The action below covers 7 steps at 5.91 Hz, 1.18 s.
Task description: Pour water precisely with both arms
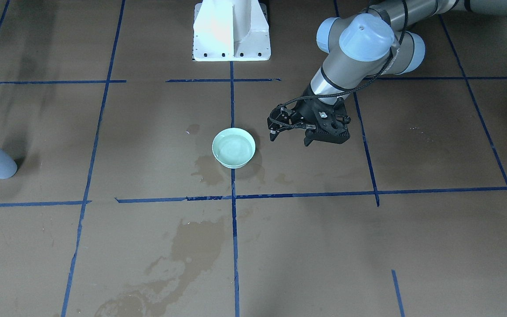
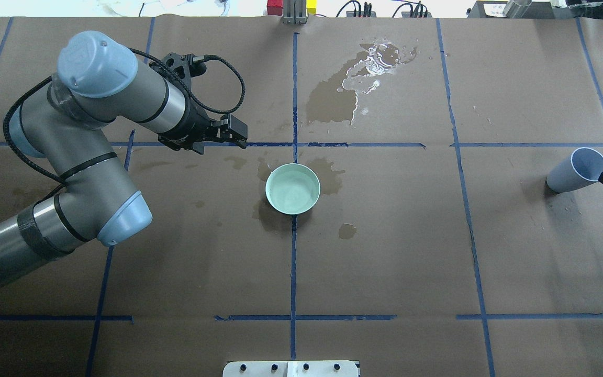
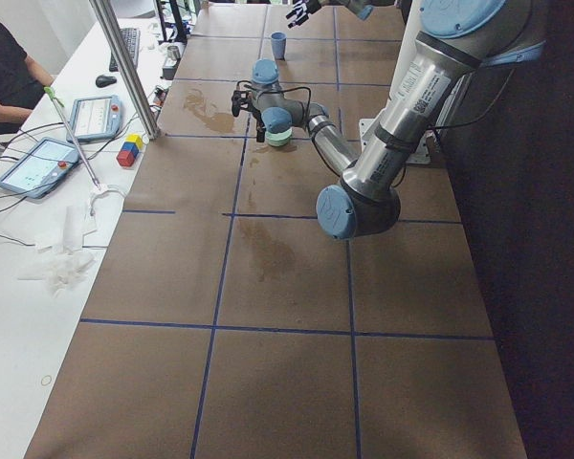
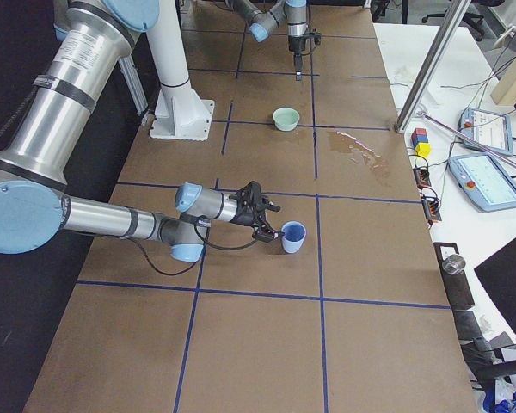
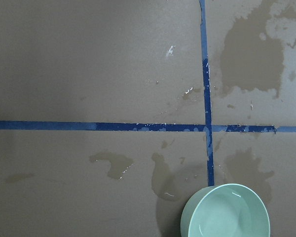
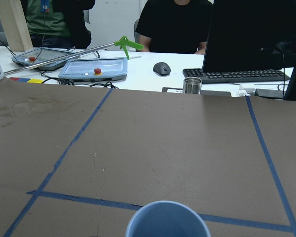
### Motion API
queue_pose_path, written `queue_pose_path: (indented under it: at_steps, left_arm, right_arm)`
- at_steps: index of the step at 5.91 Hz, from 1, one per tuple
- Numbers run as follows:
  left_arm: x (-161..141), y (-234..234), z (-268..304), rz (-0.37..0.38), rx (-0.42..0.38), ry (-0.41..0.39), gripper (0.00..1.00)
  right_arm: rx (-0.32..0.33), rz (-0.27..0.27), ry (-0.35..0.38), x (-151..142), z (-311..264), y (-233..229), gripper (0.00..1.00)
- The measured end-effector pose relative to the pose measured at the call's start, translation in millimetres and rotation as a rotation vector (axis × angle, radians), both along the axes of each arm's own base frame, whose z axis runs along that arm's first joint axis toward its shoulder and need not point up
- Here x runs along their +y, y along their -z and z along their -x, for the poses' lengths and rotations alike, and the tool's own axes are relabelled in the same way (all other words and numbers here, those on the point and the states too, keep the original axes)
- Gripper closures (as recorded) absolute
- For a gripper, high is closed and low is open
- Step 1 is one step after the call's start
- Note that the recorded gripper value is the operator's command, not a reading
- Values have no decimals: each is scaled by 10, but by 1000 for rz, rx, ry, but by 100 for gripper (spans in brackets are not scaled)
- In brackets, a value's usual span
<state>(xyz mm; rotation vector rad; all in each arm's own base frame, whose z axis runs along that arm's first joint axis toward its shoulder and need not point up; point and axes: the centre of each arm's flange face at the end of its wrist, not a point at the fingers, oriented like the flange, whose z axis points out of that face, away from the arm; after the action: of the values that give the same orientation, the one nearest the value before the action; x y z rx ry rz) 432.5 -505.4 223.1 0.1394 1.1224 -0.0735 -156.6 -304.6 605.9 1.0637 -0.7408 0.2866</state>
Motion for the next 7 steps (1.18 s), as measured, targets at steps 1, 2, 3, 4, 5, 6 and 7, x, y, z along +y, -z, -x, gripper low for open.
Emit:
queue_pose_path:
  at_steps: [1, 2, 3, 4, 5, 6, 7]
  left_arm:
    - [-32, -5, 38, 1, -1, 7, 0]
    - [-53, -7, 65, 1, -1, 13, 0]
    - [-58, -8, 73, 1, -1, 14, 0]
    - [-61, -9, 75, 1, -1, 14, 0]
    - [-62, -11, 75, 1, -1, 15, 0]
    - [-64, -10, 80, 1, -1, 15, 0]
    - [-65, -7, 83, 0, 0, 16, 0]
  right_arm:
    - [9, -35, -54, 145, 213, -52, 1]
    - [-1, -31, -87, 205, 244, -152, 1]
    - [-9, -17, -122, 224, 233, -316, 1]
    - [-7, -14, -148, 218, 274, -452, 1]
    - [-8, -14, -162, 198, 349, -533, 1]
    - [-6, -16, -168, 186, 403, -580, 1]
    - [-4, -16, -167, 178, 455, -614, 1]
